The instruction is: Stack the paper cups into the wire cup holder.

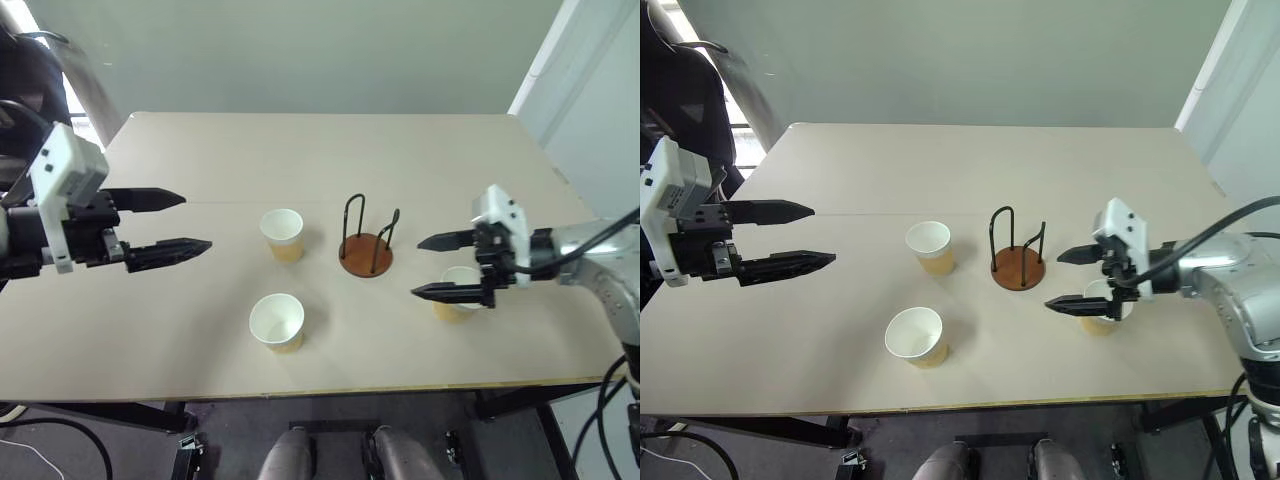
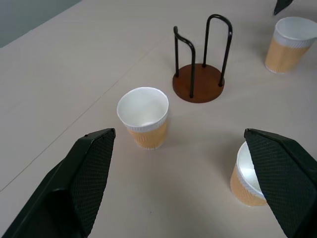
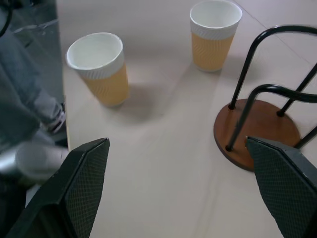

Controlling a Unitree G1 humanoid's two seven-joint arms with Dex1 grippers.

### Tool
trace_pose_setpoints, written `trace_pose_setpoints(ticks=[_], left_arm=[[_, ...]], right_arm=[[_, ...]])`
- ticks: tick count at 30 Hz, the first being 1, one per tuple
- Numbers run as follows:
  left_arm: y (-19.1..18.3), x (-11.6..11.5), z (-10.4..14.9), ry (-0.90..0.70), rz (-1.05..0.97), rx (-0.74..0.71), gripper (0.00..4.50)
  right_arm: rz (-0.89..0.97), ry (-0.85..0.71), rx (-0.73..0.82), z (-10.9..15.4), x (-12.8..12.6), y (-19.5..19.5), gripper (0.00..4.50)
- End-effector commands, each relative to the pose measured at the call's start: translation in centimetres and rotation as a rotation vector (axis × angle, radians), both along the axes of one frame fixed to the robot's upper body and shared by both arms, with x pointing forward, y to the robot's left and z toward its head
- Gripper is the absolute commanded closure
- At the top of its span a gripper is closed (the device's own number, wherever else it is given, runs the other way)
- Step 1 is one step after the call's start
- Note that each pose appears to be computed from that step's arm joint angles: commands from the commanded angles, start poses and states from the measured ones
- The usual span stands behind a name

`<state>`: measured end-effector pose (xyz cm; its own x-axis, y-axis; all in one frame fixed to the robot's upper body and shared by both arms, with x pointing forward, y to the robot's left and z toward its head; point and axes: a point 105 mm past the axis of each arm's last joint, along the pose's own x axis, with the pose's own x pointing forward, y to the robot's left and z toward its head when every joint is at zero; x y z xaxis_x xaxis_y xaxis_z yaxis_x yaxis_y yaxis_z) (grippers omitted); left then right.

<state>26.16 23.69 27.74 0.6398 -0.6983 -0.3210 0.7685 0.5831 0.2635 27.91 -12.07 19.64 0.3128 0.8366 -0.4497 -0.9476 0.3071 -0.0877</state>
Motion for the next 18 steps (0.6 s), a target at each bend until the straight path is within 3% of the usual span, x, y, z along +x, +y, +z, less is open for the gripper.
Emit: trace_pose_setpoints(ticks=[1, 18], left_arm=[[-0.4, -0.3, 1.0, -0.049, -0.012, 0.011, 0.04], [-0.5, -2.1, 0.9, -0.036, 0.027, 0.017, 0.04]], right_arm=[[-0.087, -0.008, -0.014, -0.1, 0.9, 0.7, 0.0], [-0.308, 0.052, 0.0, -2.6, 5.8, 3.6, 0.0]])
